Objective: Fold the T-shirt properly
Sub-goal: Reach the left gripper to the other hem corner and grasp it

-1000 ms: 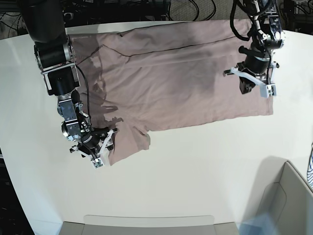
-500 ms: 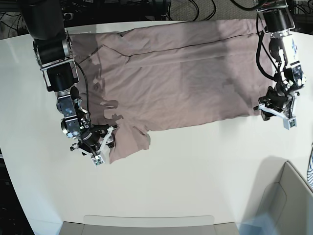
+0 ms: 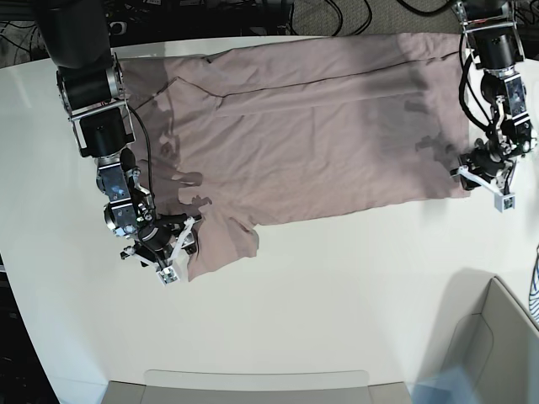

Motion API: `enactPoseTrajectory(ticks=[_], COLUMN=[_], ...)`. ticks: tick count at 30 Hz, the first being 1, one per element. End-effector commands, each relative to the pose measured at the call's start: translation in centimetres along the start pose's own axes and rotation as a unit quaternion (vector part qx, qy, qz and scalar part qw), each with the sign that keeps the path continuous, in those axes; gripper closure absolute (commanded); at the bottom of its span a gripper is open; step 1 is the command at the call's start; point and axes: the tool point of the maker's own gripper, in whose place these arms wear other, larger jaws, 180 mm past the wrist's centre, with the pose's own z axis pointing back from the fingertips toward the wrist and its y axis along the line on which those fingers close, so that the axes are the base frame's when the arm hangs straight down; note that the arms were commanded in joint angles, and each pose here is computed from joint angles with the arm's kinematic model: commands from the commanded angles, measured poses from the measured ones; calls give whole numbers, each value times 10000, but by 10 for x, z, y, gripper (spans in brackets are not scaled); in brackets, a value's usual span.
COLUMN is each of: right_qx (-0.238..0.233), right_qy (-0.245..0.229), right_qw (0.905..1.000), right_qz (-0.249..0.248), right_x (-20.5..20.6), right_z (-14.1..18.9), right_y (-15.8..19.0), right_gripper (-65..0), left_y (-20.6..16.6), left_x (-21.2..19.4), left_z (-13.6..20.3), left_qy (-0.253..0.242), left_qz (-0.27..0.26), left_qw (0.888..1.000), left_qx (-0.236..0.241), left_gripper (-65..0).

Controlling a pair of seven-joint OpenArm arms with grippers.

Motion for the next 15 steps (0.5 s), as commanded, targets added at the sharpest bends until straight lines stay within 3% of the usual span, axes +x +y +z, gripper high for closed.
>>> enactPoseTrajectory(ticks=[1, 3, 7, 15], right_qx=[-79, -66, -52, -32], right_qy=[242, 242, 264, 280], right_qw=[9996, 9996, 9996, 9995], right_qz=[135, 130, 117, 147], right_x=[-5, -5, -7, -7], right_z=[2, 1, 0, 0], right_y=[-8, -7, -5, -3], right_gripper=[-303, -303, -303, -302], left_y=[6, 2, -19, -15], left_x=[22, 15, -8, -24], left_z=[5, 1, -9, -16], left_qy=[-284, -176, 143, 249], left_qz=[-42, -62, -99, 33], left_qw=[9996, 9998, 9979, 9976], left_qx=[47, -19, -622, -643], left_gripper=[-259, -259, -237, -215])
